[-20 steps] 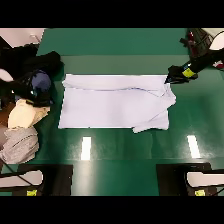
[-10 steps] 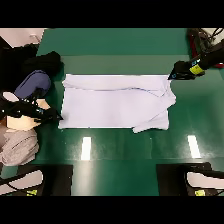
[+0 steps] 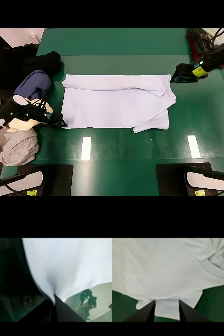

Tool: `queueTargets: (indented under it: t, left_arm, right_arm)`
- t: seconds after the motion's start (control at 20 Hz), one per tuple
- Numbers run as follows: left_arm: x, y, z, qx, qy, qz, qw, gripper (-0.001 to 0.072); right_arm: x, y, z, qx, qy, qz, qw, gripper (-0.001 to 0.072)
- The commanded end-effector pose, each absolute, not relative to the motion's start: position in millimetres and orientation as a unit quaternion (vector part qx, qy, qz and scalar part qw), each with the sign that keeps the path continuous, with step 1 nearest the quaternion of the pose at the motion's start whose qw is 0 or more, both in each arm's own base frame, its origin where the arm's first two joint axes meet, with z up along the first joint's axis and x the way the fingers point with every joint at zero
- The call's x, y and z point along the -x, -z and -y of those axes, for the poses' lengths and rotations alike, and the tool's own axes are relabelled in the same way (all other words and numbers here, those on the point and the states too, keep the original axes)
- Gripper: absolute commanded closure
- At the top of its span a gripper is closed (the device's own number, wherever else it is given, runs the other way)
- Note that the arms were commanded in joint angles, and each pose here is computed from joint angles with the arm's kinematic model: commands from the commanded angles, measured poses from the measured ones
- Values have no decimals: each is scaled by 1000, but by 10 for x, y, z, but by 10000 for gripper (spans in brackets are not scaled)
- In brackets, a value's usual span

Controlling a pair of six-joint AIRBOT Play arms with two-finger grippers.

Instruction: Fold the shirts.

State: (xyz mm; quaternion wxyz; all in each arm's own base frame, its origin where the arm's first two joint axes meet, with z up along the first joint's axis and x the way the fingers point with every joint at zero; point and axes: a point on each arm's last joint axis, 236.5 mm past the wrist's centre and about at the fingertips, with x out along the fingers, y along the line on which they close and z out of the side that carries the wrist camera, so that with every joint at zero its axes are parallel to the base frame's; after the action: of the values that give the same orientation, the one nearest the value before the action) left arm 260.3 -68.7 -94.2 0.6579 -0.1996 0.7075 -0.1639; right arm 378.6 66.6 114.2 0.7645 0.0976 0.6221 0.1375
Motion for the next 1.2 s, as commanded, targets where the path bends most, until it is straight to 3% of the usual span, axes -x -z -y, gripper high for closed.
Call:
queueTargets:
  t: [0.0,0.25,0.35,0.45,0.65,0.85,0.9,1.0,1.05,1.15]
  left_arm:
    - [-2616,872,713,183,170,-700,669,686]
    - [-2757,540,625,151,163,-648,728,686]
    - [-2763,500,627,150,163,-643,733,686]
    - [-2763,500,629,152,162,-644,732,686]
    - [-2747,498,637,152,164,-646,730,685]
    - [-2734,498,642,153,165,-648,728,685]
    - [-2732,498,642,153,165,-648,728,685]
    - [-2733,498,641,153,165,-648,728,685]
    - [-2734,498,642,153,165,-648,728,686]
    - [-2739,498,640,153,165,-647,729,685]
  right_arm:
    - [-3524,-920,-552,-113,-120,-648,743,375]
    - [-2732,-134,-228,-191,-56,-697,689,366]
    - [-2395,189,-193,-210,-48,-720,660,222]
    - [-2209,463,-199,-226,-35,-729,646,221]
    - [-2461,660,-416,-291,-44,-670,681,265]
    - [-2702,770,-449,-331,-33,-647,686,268]
    - [-2731,797,-453,-338,-32,-645,685,290]
    - [-2783,823,-433,-339,-28,-639,690,411]
    - [-2829,811,-408,-338,-24,-630,699,415]
    - [-2919,740,-358,-334,-19,-609,719,575]
